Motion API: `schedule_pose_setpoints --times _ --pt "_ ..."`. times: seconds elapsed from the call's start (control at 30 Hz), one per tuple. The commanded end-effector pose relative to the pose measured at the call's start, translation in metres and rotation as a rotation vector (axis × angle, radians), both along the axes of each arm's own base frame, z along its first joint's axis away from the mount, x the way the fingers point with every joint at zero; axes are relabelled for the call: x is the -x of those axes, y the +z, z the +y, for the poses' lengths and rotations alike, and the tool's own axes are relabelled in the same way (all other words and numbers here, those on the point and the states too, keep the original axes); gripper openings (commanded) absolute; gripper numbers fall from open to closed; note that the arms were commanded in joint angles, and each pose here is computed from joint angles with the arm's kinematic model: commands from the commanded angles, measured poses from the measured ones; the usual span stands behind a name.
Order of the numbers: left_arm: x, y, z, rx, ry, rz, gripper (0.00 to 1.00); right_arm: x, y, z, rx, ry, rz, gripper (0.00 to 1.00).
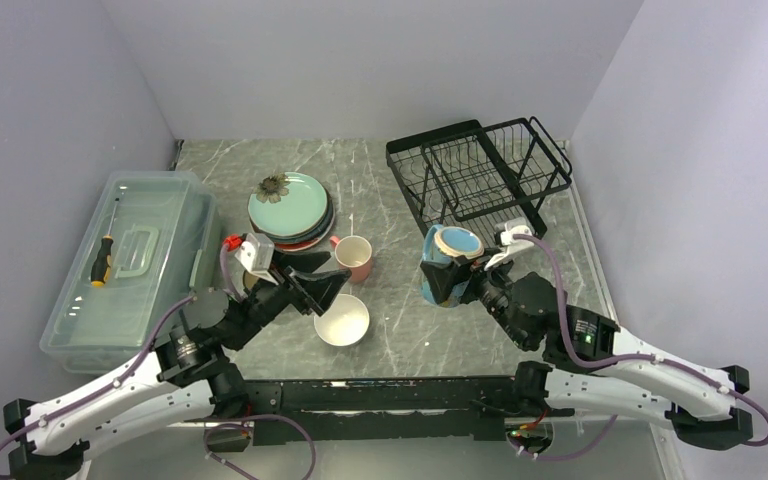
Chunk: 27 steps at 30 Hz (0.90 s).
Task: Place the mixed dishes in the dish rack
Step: Turn the cup upside down in the dish rack.
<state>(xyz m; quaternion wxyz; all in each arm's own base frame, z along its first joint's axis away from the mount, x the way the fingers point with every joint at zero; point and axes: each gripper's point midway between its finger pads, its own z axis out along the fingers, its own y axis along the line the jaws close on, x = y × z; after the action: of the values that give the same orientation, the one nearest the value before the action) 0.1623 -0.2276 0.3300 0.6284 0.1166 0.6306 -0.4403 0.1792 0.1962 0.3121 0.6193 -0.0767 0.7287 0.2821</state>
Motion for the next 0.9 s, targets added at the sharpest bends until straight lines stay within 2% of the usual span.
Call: schedule_pose_setpoints --times 0.0,0.37,0.43,0.5,0.63,0.87 --pt "0.002 0.009 0.0 0.008 -0.007 -0.029 0.7 -0.012 0.019 -0.028 0.012 -0.139 -0.037 0.63" --pt "0.002 0.006 0.01 0.009 0.018 -0.032 0.7 -0.032 -0.036 -0.054 0.143 -0.39 -0.001 0.62" --pt "0.004 0.006 0.011 0.006 0.012 -0.033 0.7 -0.036 -0.046 -0.057 0.15 -0.433 -0.004 0.59" --pt "0.005 0.007 0.011 0.004 0.008 -0.033 0.7 -0.039 -0.052 -0.064 0.138 -0.491 -0.01 0.56" --pt "0.008 0.008 0.013 -0.001 -0.004 -0.032 0.69 -0.048 -0.064 -0.079 0.125 -0.589 -0.033 0.57" --pt "0.013 0.008 0.021 0.006 -0.006 -0.035 0.69 -0.073 -0.083 -0.087 0.045 -0.596 -0.057 0.57"
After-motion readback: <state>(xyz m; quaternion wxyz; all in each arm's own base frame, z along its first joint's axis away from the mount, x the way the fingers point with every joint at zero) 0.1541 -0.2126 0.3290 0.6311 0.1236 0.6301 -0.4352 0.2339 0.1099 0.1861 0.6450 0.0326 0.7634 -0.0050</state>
